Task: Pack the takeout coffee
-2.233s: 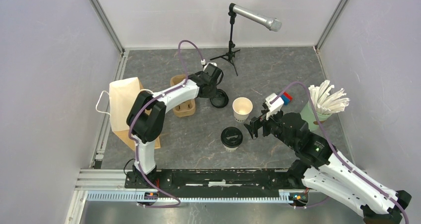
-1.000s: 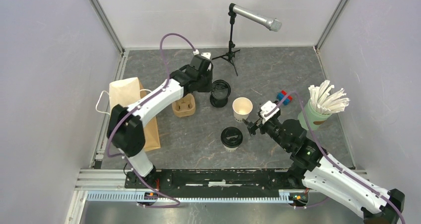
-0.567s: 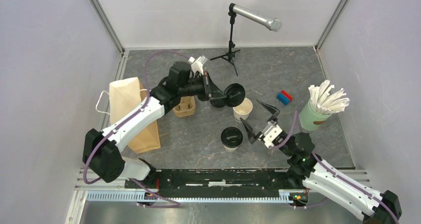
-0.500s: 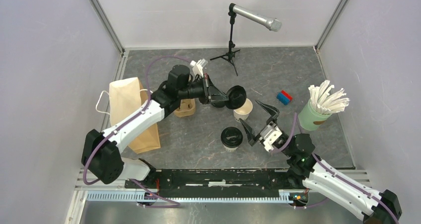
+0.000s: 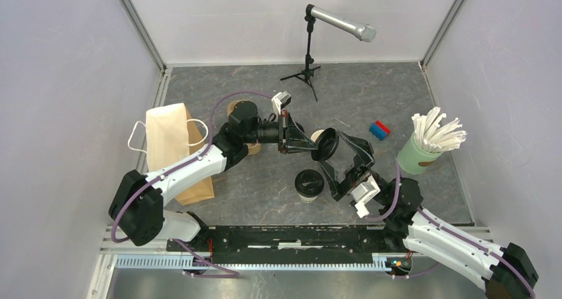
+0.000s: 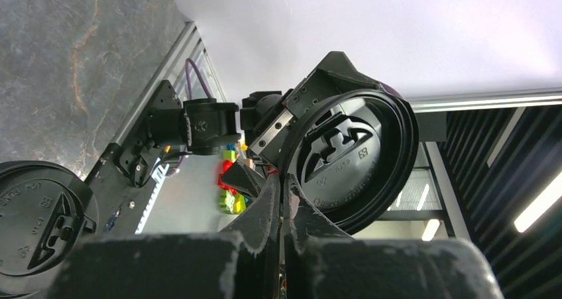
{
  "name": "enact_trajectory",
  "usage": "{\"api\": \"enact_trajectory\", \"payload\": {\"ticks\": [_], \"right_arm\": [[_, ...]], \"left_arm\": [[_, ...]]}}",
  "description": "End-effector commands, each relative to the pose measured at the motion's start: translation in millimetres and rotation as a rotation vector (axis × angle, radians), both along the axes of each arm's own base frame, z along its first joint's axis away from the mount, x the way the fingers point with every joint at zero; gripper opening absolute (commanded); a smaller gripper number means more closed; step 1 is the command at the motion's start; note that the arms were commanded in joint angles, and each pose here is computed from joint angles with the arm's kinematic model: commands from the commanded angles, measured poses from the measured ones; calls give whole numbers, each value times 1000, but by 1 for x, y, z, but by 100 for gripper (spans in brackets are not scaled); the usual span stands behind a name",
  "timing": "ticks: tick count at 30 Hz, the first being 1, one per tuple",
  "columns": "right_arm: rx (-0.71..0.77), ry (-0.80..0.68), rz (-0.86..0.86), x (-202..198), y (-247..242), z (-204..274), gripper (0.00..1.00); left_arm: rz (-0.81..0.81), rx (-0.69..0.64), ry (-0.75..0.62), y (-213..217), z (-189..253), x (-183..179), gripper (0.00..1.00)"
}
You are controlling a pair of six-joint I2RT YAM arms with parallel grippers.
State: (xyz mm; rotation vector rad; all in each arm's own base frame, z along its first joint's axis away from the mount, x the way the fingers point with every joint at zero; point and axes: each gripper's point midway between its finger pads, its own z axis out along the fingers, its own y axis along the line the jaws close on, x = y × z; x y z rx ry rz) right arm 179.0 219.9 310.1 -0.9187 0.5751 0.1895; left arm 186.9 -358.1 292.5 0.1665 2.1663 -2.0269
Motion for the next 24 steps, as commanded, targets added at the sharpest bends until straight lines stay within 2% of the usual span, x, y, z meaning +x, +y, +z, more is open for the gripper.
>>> {"api": "enact_trajectory", "payload": {"ticks": [1, 24], "right_arm": [[37, -76, 0, -7, -5, 13, 98], [77, -79, 28, -14, -7, 17, 79]], "left_arm": [[-37, -66, -6, 3, 21, -11, 2], [-34, -49, 11, -7, 11, -22, 4]]}}
